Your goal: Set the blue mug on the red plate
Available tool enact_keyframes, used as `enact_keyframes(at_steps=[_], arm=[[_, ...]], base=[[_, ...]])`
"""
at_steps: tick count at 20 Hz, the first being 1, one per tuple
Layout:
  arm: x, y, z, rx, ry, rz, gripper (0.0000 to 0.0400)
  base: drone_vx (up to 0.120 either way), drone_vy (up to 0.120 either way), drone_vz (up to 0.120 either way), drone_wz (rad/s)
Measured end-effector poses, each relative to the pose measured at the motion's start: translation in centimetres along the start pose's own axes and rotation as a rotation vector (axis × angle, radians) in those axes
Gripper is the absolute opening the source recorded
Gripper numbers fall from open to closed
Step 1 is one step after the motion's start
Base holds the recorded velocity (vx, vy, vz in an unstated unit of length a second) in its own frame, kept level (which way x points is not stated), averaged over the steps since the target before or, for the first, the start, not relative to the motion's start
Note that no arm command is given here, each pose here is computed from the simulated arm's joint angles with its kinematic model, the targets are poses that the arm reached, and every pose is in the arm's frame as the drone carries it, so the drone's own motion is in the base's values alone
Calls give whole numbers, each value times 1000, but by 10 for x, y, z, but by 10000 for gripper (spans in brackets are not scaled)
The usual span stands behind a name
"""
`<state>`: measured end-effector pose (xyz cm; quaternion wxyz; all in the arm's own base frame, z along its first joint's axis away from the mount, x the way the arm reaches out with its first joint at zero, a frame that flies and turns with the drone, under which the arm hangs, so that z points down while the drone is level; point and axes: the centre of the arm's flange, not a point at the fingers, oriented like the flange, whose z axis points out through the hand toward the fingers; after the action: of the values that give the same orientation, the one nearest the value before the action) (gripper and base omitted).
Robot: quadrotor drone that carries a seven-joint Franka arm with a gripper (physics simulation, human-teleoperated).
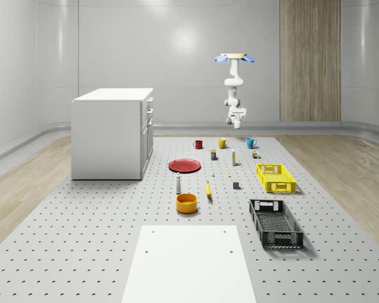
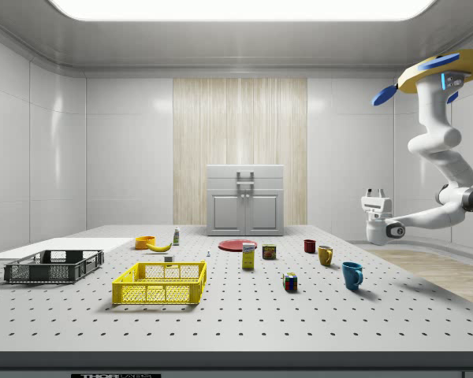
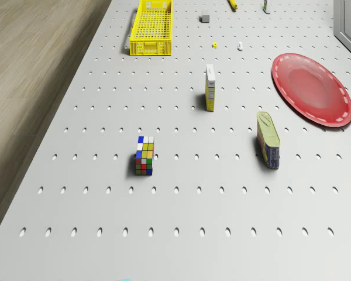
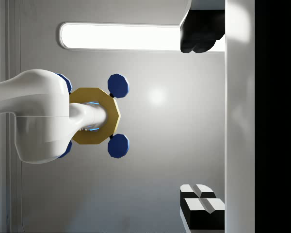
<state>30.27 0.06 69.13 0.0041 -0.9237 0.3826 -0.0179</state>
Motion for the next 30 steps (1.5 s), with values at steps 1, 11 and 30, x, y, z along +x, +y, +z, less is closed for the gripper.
enact_keyframes(at_steps=[1, 11, 30], arm=[[0, 0, 0, 0, 1, 0, 400], [-3, -2, 0, -18, 30, 0, 400], [-57, -54, 40, -636, 663, -12, 400]], base=[[0, 120, 0, 0], [0, 120, 0, 0], [0, 8, -91, 0]])
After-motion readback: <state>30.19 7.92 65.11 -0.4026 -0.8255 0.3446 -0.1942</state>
